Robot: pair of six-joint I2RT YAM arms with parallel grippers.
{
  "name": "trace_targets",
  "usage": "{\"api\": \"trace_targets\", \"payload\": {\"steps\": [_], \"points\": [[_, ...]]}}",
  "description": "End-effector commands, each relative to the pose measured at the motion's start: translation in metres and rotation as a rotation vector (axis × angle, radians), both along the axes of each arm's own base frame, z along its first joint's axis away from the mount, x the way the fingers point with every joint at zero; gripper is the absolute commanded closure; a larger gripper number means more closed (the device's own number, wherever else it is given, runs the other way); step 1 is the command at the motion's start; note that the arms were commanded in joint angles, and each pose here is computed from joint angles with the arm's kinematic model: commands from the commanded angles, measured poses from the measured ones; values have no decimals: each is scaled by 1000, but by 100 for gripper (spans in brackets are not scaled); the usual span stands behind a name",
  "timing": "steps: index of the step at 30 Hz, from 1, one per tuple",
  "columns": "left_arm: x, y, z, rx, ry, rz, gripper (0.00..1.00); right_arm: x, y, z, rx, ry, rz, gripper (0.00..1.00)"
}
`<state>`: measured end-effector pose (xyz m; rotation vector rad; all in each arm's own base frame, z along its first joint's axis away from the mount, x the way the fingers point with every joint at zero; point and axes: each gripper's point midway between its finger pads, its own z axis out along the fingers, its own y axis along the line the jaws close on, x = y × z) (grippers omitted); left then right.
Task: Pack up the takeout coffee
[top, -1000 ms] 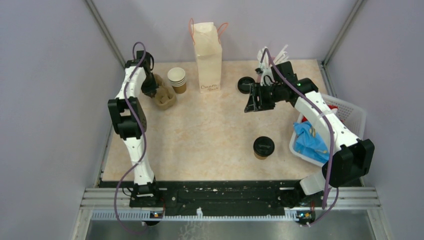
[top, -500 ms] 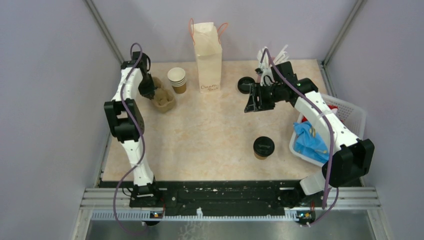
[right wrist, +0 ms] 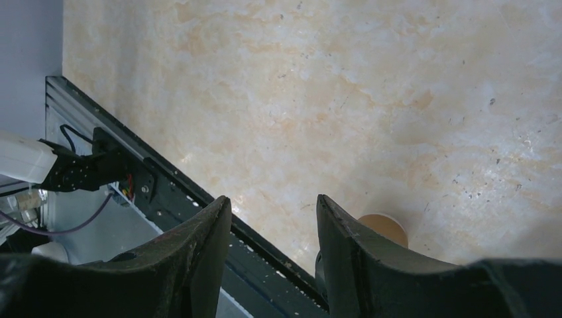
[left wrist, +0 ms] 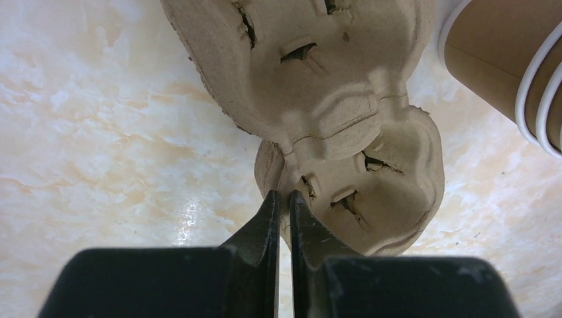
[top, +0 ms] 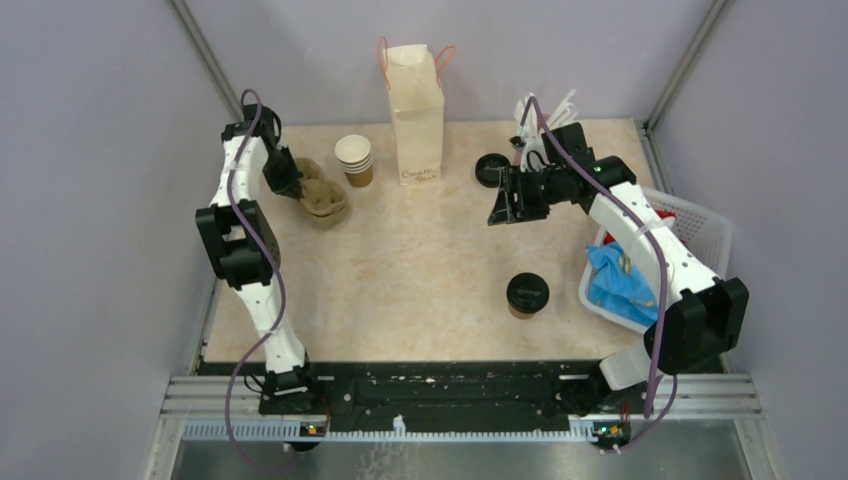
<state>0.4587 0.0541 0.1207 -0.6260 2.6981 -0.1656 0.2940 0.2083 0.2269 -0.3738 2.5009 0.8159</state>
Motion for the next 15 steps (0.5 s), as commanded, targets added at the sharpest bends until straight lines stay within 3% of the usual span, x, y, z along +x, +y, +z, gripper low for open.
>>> {"api": "trace_targets", "payload": {"steps": [1, 5, 7, 13, 15], "points": [[-1, -2, 31, 6, -65, 15, 100, 4, 4, 5, 33, -19, 6, 50], [-5, -10, 18, -41, -51, 2, 97, 3, 7, 5, 49, -9, 7, 50], [-8, -12, 20, -42, -39, 4, 88, 1, 8, 5, 58, 2, 6, 50], [-11, 1, 66, 181, -148, -1, 51, -10, 12, -1, 103, 31, 11, 50], [-16, -11, 79, 219, -179, -42, 46, -12, 12, 0, 107, 36, 15, 50]]}}
